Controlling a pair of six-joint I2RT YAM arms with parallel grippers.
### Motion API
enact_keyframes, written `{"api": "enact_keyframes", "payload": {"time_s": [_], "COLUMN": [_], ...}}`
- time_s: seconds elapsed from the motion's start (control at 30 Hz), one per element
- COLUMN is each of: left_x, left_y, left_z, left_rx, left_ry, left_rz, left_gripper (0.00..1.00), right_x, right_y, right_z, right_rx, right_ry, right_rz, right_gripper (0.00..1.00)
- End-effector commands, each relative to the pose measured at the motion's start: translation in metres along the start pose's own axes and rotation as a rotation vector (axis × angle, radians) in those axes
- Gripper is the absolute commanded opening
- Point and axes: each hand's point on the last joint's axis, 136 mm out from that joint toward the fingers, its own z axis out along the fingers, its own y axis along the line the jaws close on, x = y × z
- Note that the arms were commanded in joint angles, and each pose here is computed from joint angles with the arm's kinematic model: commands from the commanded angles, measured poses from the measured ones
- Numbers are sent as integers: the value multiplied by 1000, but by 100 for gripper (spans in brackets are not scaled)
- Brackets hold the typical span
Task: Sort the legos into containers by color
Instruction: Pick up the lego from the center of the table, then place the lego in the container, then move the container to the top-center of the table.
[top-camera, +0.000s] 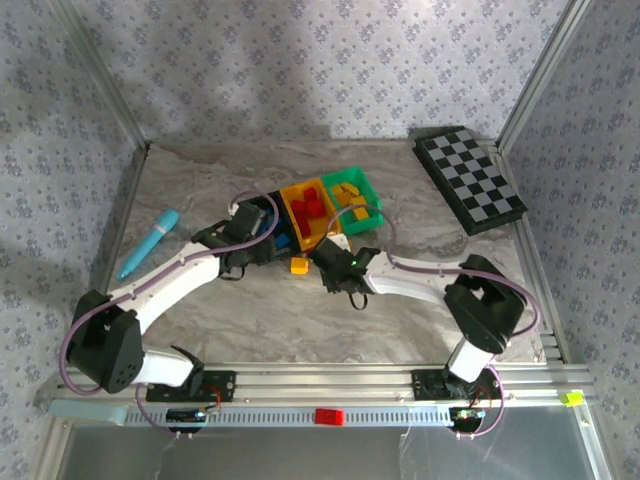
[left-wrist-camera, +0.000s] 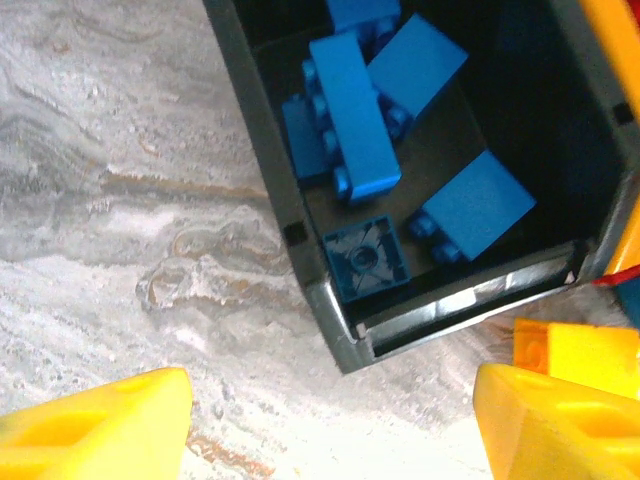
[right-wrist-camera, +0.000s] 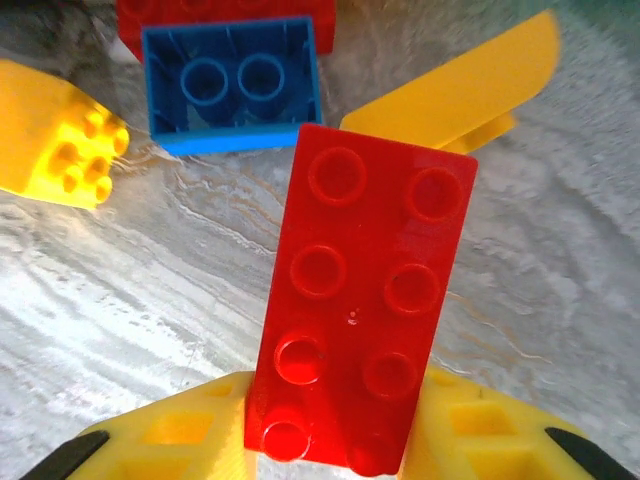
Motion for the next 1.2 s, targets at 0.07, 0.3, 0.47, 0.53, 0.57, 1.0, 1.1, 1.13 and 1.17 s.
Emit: {"api": "enact_keyframes", "payload": {"time_s": [0.07,0.3,0.47,0.53,0.57,1.0,1.1,1.13,1.17], "left_x": [8,32,27,28,28,19,14,12,10], "left_y": [-2,-3,-1,-3,-3,-13,-12,-11,-11], "left_z": [1,17,23,28,32,69,77,80,82], "left_rx": [32,65,35,30,23,-6,-13,-16,-17], "left_ry": [15,54,49,54,59,105,111,114,116], "left_rz": [-43,-83,-74,-70,-68,-31,-27,-26,-27], "left_gripper": [73,71,70,70,70,66,66,66,66], "right_x": [-19,-89,-136,-144,-146,-127,-106,-100,-94], "right_y": [-17,-17,-4,-3,-2,4,6,6,5], "right_z": [-22,-24,-14,-3,3,10,9,9,10], "right_rx": [7,-100,-150,-152,-152,-191,-196,-198,-196], "right_ry": [-80,-151,-169,-159,-150,-96,-68,-59,-49], "right_rz": [5,34,25,24,25,-24,-42,-46,-48], "right_gripper": [37,38,40,41,43,66,64,64,63]}}
